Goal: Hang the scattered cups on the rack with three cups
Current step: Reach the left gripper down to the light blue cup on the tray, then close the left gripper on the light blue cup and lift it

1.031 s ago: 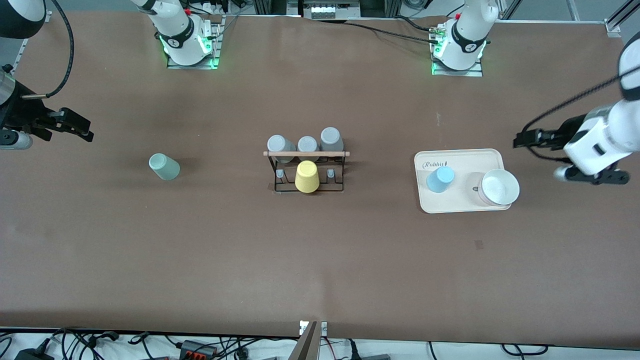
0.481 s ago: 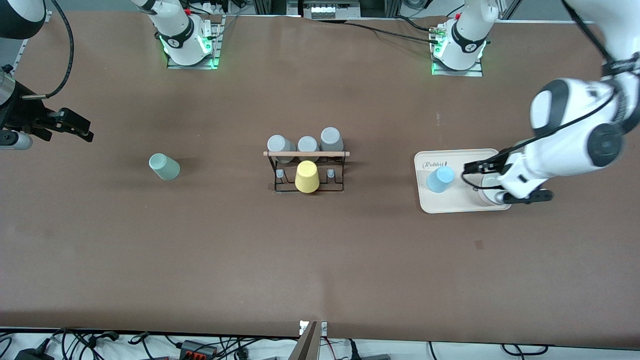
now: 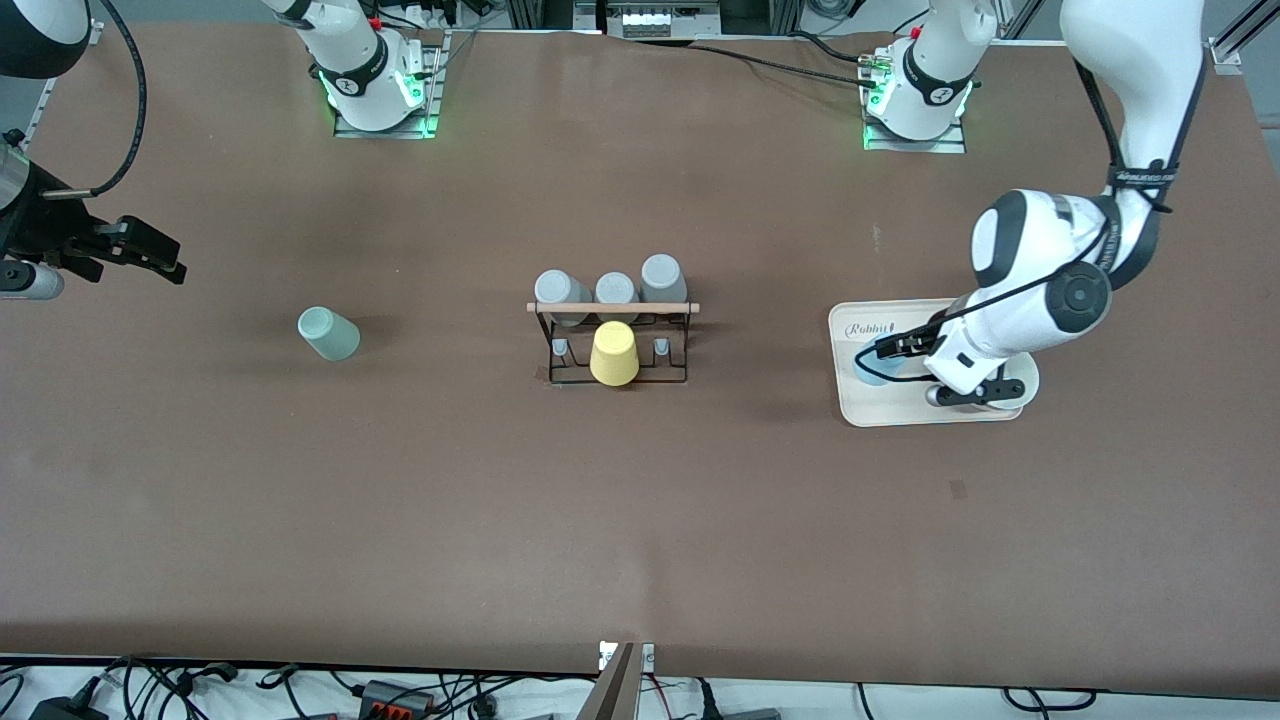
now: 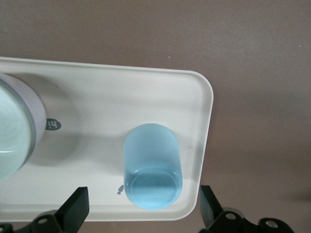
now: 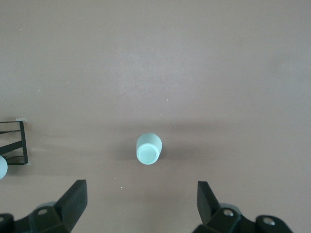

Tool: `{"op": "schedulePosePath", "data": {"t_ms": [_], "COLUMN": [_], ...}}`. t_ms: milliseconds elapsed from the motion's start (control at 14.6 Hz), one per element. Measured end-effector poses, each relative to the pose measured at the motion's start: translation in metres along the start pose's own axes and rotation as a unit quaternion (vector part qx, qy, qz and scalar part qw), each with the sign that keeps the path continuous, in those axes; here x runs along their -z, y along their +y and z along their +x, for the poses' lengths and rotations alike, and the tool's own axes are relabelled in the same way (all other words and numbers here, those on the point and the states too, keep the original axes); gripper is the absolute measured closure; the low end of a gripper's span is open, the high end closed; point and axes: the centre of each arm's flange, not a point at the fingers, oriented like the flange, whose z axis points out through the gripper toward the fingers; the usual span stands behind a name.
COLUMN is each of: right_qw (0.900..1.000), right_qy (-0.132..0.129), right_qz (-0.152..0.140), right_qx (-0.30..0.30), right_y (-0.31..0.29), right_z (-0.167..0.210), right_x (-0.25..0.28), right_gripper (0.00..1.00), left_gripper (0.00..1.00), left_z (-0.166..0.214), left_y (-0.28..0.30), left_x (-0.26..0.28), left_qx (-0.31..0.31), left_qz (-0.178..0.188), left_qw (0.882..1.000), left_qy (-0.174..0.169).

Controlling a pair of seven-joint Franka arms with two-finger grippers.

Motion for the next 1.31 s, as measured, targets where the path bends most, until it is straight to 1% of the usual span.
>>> {"op": "schedulePosePath", "data": {"t_ms": [206,481,618,687,756,824,893,962,1305], "right_qw": [1.000,1.000,1.000,1.000,1.000,1.000,1.000,1.000,1.000], "right_qy": [0.000,-0.003,-0.006,-0.007,-0.008,-0.008,-0.008,-0.007,-0.006], "right_qz": [0.000,0.000,0.000,0.000,0.000,0.000,0.000,0.000,0.001], "right_qx": [0.000,0.001,0.000,0.000,0.000,0.000,0.000,0.000,-0.001], "right_y": [0.000,-0.001,0.000,0.000,0.000,0.000,0.000,0.000,0.000], "right_z": [0.000,0.002,0.003,0.003,0.004,0.006,0.006,0.007,0.007], "right_x": [-0.001,-0.004,-0.007,-0.008,-0.010,-0.012,-0.013,-0.014,-0.013], "right_gripper": [0.00,0.00,0.00,0.00,0.00,0.00,0.00,0.00,0.00], "left_gripper": [0.00,0.00,0.05,0.05,0.11,0.20,0.33,0.36,0.36], "left_z": [-0.005,-0.009,-0.011,-0.011,-0.011,-0.011,-0.011,-0.011,-0.006], "left_y": [0.008,0.009,0.008,0.008,0.008,0.007,0.007,0.007,0.008], "left_x": [-0.021,-0.035,-0.038,-0.038,-0.039,-0.039,-0.039,-0.038,-0.028], "left_qx": [0.002,0.001,0.001,0.002,0.002,0.002,0.002,0.002,0.003], "left_qz": [0.002,0.005,0.006,0.007,0.007,0.007,0.007,0.007,0.005], "left_qw": [1.000,1.000,1.000,1.000,1.000,1.000,1.000,1.000,1.000], "left_qy": [0.001,-0.002,-0.003,-0.004,-0.004,-0.004,-0.004,-0.003,0.002]}}
